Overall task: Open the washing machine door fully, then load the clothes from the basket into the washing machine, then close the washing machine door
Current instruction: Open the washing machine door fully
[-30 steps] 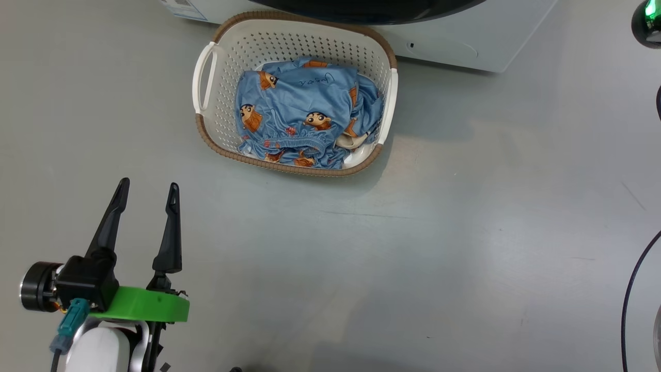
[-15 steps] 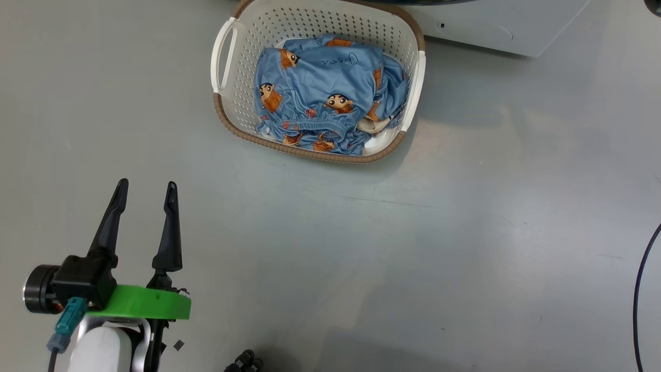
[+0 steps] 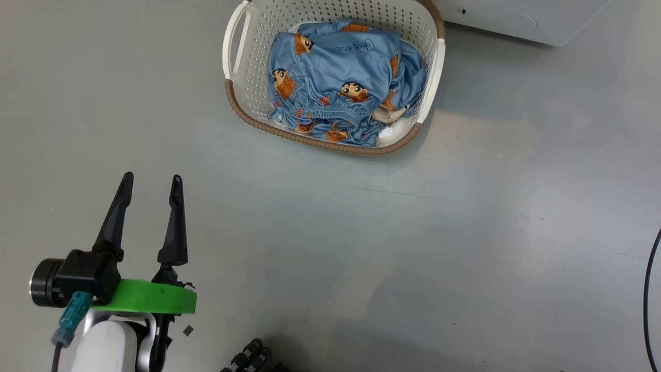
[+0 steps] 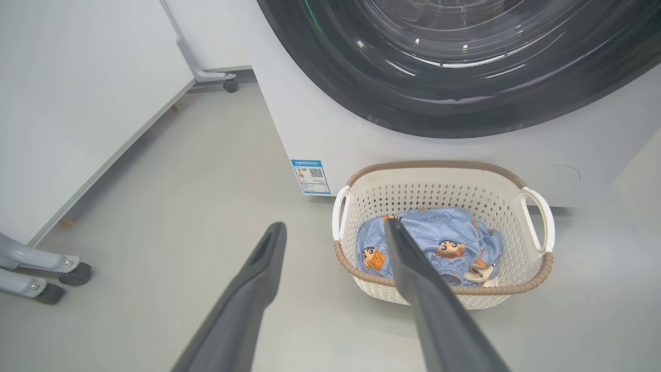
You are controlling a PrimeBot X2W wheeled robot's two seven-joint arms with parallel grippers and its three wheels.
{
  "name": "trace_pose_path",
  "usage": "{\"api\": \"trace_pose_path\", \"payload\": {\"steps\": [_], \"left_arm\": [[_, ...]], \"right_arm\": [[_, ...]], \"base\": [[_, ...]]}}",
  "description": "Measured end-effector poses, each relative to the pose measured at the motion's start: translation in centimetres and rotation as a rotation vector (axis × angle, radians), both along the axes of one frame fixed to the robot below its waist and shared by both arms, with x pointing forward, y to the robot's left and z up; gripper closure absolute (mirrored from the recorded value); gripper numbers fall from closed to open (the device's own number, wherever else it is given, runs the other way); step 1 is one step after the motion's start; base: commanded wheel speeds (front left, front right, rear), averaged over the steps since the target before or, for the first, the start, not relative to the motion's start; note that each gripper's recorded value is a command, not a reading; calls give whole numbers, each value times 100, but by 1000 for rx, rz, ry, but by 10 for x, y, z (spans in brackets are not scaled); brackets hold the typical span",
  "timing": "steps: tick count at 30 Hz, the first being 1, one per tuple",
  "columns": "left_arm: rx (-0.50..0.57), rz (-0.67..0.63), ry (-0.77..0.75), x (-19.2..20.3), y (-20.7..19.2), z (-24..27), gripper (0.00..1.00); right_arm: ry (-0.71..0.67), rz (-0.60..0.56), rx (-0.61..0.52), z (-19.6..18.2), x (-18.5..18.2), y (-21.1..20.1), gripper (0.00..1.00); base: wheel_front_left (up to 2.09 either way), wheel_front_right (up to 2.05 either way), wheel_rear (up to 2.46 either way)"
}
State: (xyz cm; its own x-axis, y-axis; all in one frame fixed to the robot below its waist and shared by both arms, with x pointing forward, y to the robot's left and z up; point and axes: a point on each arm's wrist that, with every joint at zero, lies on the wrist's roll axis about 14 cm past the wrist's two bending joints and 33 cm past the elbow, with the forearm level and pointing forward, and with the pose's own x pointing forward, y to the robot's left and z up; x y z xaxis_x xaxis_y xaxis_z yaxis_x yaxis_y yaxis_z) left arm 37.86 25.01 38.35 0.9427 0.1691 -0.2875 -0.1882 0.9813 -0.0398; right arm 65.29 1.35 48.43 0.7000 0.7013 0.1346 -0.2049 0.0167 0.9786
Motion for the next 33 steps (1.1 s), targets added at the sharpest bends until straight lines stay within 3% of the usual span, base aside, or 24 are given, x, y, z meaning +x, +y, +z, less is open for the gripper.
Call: {"api": "trace_pose_path", "payload": {"steps": [13,33], "left_arm": [[6,27,1,-2,7,0,0],[-32,-14,-60,8,-8,14,0]], "right_arm": [[3,86,-51,-5,-5,10,100],[-23,247,-108,23,-50,24,100]], "base": [[0,0,0],[0,0,0]]}}
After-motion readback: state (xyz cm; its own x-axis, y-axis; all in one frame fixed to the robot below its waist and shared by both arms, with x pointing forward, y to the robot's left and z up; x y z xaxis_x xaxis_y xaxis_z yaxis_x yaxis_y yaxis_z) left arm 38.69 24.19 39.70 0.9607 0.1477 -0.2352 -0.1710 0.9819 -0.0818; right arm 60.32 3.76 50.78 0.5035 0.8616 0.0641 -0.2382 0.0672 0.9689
